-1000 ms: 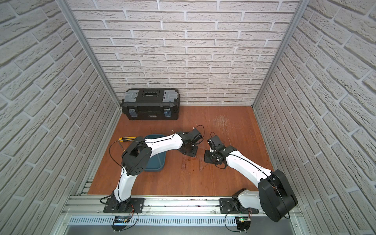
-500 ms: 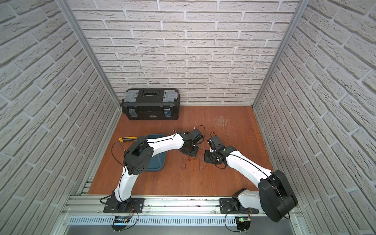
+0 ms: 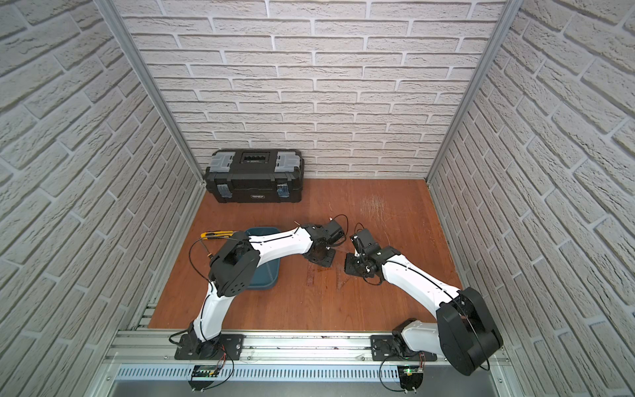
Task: Put the scattered rulers into the storage box
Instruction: Pick up the ruler from the center of the board.
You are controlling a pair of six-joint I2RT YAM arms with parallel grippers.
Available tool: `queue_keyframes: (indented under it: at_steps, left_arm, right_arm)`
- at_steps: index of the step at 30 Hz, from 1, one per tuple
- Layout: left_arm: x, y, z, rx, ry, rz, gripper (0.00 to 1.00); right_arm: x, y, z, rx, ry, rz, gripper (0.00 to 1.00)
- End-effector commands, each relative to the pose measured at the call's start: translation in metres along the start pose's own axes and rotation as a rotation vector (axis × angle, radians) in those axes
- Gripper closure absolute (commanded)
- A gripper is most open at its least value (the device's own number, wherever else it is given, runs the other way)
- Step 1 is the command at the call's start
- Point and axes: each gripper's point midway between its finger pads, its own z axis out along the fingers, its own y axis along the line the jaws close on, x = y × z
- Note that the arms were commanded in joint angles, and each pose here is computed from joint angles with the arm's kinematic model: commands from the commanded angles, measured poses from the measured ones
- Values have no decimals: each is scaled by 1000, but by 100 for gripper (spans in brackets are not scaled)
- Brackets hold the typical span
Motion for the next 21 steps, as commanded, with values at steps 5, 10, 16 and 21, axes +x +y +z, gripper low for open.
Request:
queue_keyframes:
  at_steps: [5,10,16,21]
  left_arm:
    - [26,7,15,-47,82,25,75]
    - [25,8,16,-51,79,23,79]
    - [23,7,15,-34,65,24,81]
    - [19,5,13,18,48,5,81]
  right_arm:
    - [-5,5,-3,-27,-30,6,65]
    - [-4,4,-1,-24,-25,4,65]
    - [-5,6,2,-29,-19,2,65]
    - [-10,14,6,-53,-11,-8,65]
